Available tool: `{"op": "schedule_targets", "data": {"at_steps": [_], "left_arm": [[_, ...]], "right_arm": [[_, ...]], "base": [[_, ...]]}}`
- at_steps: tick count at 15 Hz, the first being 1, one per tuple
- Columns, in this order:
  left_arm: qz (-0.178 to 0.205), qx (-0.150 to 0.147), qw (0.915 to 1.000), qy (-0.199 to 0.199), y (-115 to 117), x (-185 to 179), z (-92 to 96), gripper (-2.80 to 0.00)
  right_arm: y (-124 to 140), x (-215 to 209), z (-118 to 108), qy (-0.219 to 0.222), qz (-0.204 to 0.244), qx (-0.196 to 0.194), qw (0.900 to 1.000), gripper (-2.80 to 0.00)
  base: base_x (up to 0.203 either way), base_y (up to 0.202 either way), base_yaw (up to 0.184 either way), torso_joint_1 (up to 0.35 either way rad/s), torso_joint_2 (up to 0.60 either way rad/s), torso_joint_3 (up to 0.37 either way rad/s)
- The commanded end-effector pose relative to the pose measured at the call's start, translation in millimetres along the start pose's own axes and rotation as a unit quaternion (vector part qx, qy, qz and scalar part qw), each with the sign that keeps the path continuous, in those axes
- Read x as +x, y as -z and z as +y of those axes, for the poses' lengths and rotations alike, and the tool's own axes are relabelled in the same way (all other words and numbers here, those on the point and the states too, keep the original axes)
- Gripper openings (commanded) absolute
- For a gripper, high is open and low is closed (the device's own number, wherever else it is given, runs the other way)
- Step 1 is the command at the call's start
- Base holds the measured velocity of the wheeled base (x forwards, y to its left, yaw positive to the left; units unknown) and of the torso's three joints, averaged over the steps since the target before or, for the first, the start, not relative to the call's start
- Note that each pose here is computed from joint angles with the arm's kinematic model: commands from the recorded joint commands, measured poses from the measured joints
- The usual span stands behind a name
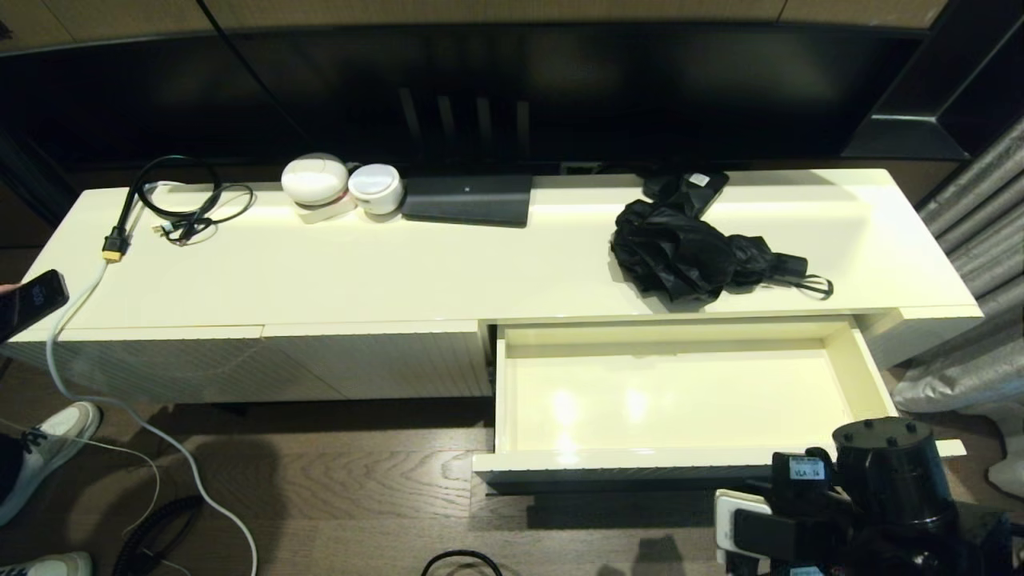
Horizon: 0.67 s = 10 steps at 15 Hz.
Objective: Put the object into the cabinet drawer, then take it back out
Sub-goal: Close the drawer
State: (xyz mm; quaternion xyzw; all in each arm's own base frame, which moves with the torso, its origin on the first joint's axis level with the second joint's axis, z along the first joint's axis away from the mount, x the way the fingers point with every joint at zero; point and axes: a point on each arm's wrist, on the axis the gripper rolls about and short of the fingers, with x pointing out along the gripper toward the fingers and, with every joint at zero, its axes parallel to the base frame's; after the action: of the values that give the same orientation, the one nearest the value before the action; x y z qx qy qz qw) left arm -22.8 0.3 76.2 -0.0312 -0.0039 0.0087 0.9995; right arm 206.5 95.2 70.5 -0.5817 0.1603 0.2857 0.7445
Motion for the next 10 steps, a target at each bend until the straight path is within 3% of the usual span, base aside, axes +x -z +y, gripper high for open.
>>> {"op": "schedule_targets", "data": {"at_steps": [1,10], "left_arm": [[0.000,0.000,1.0000,0.000,0,0,0.0,-2.80],[0.000,0.000,1.0000,0.000,0,0,0.0,-2.80]], "right_arm": [[1,13,6,-0.007,0.003,-0.005,1.000,-2.80],[-3,28,1,0.048,-0.009,0.001,0.999,-2.80]], "base": [[0.000,0.000,0.000,0.000,0.00,0.000],[0.000,0.000,0.000,0.000,0.00,0.000]]}}
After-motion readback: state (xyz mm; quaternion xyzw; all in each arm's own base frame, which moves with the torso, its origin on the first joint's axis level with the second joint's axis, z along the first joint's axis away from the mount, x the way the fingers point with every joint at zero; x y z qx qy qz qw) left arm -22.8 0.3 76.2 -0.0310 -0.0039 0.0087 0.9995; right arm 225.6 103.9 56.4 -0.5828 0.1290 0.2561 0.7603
